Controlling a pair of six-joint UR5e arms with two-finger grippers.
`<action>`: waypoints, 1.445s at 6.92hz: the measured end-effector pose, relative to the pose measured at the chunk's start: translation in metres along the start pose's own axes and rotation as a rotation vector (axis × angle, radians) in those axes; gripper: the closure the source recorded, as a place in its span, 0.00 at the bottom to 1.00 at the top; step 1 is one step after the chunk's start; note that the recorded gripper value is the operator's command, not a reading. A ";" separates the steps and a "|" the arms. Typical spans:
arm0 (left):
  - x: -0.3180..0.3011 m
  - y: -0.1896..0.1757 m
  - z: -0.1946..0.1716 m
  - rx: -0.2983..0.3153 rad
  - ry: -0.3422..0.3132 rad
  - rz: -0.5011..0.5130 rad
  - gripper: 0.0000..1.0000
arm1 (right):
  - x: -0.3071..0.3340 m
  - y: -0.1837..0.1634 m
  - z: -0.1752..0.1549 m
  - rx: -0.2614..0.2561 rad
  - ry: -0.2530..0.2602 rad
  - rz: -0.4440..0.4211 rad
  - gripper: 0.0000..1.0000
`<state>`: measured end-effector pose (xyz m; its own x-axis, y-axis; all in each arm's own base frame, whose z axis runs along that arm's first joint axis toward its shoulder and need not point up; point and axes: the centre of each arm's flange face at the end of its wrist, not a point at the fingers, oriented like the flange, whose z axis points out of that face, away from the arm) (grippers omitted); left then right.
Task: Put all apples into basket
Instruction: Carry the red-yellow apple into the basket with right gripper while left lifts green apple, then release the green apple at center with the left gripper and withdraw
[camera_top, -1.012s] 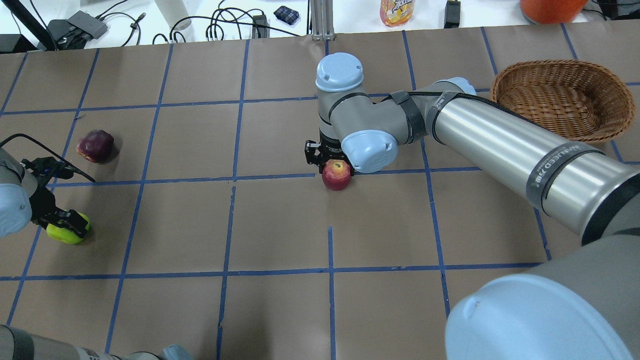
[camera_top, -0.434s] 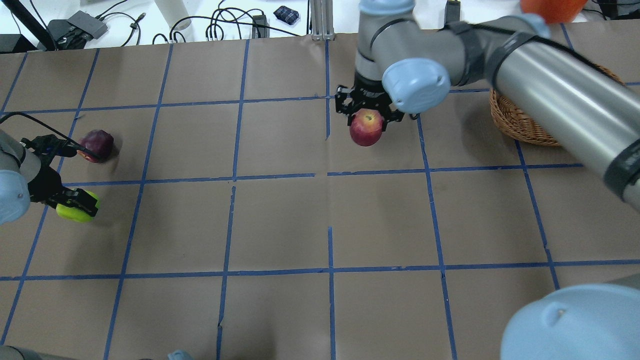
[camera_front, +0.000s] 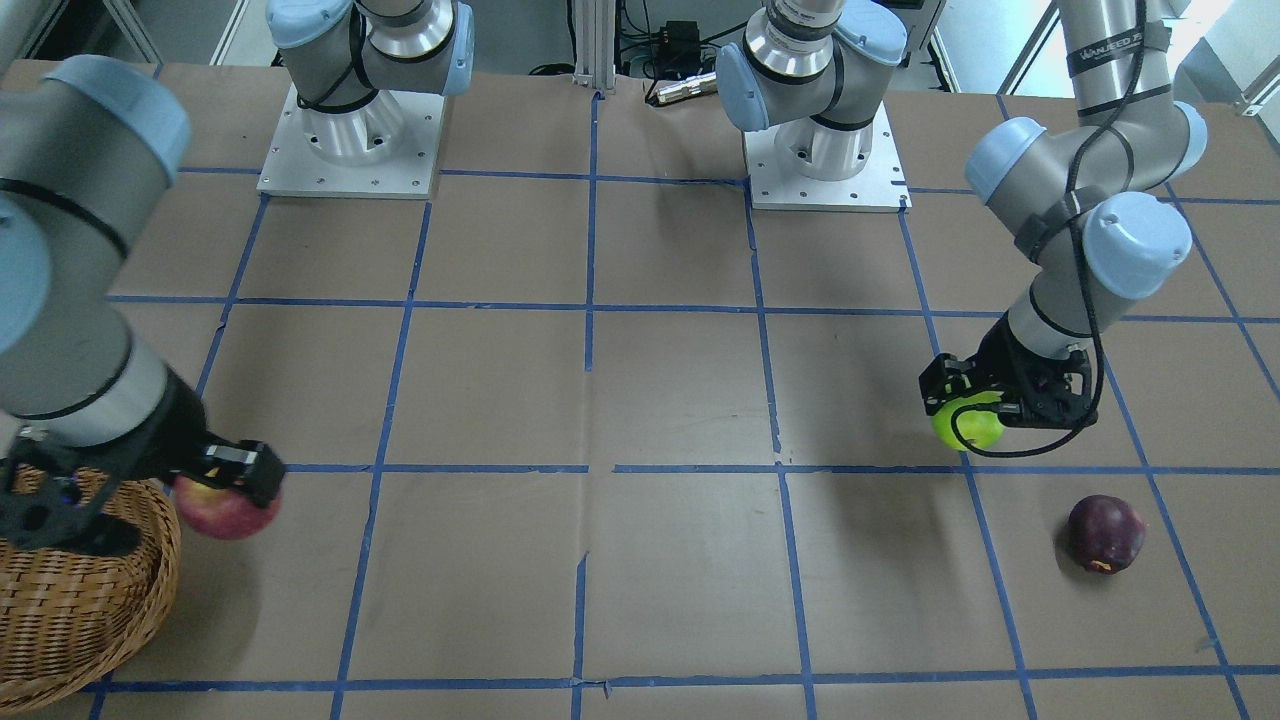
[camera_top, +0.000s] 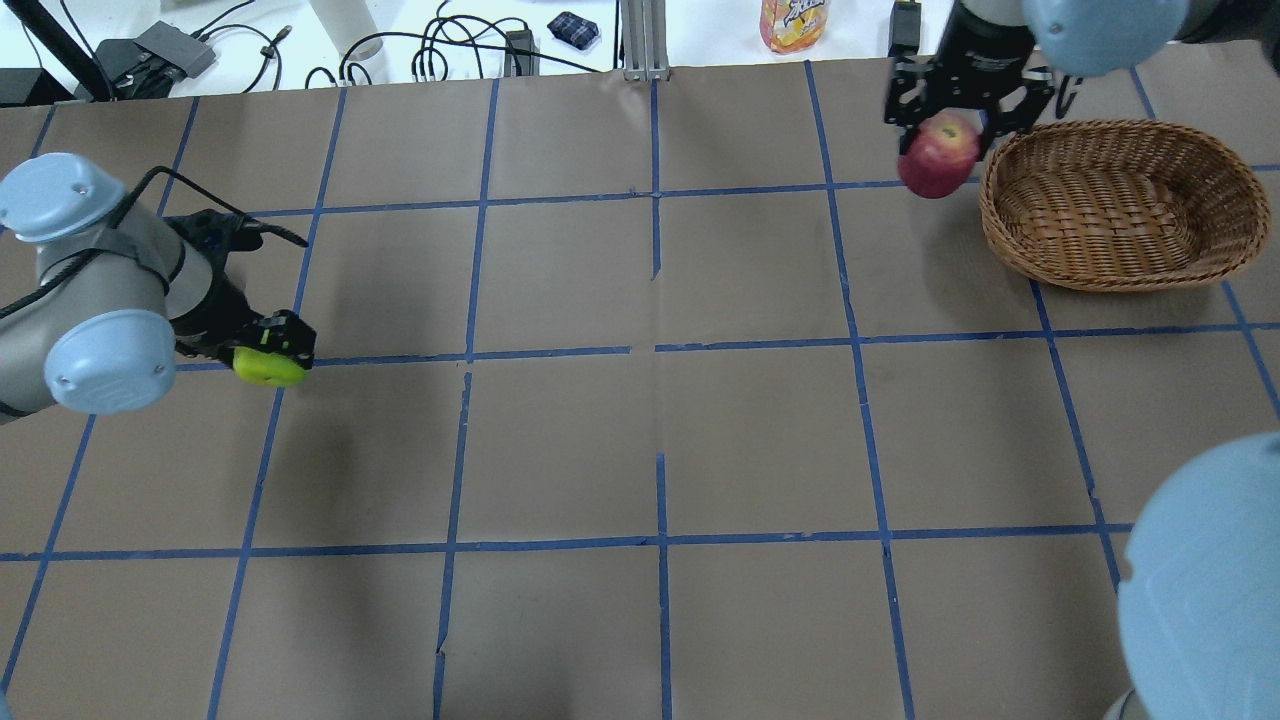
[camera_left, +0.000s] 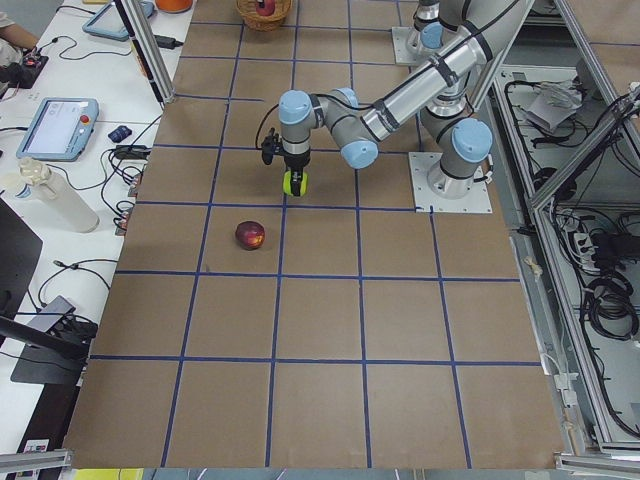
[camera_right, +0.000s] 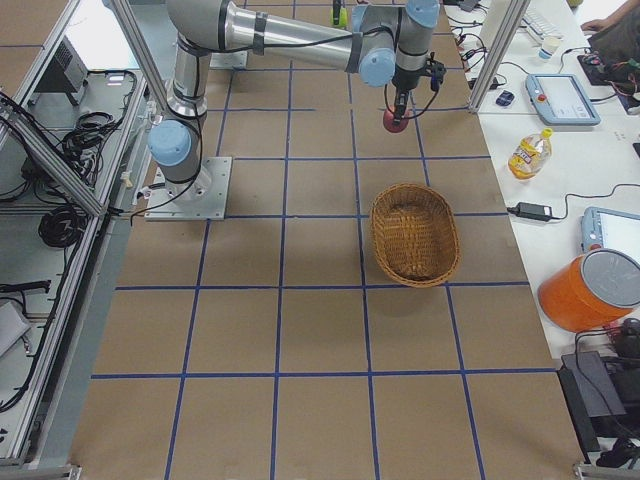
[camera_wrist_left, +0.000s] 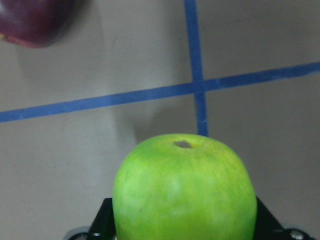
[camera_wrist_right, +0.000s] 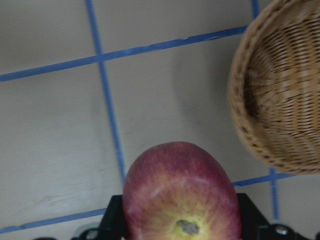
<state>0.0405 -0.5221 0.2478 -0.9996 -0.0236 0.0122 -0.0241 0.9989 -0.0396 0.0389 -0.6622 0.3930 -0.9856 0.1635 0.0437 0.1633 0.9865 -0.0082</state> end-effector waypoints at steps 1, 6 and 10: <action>0.049 -0.018 -0.001 0.044 0.058 -0.086 0.95 | 0.062 -0.012 0.005 -0.007 0.028 -0.073 1.00; 0.320 -0.030 0.016 0.031 0.236 -0.275 0.87 | 0.245 -0.061 0.085 0.032 0.155 -0.284 1.00; 0.382 0.003 0.064 -0.057 0.204 -0.327 0.00 | 0.270 -0.074 0.145 0.012 0.157 -0.289 0.54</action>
<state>-0.3422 -0.5302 0.1888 -0.9163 -0.3386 0.2139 -0.3348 0.9407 0.0548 -0.2458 -0.6914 0.2603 -0.9721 -0.1242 0.1989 -0.1237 0.9922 0.0150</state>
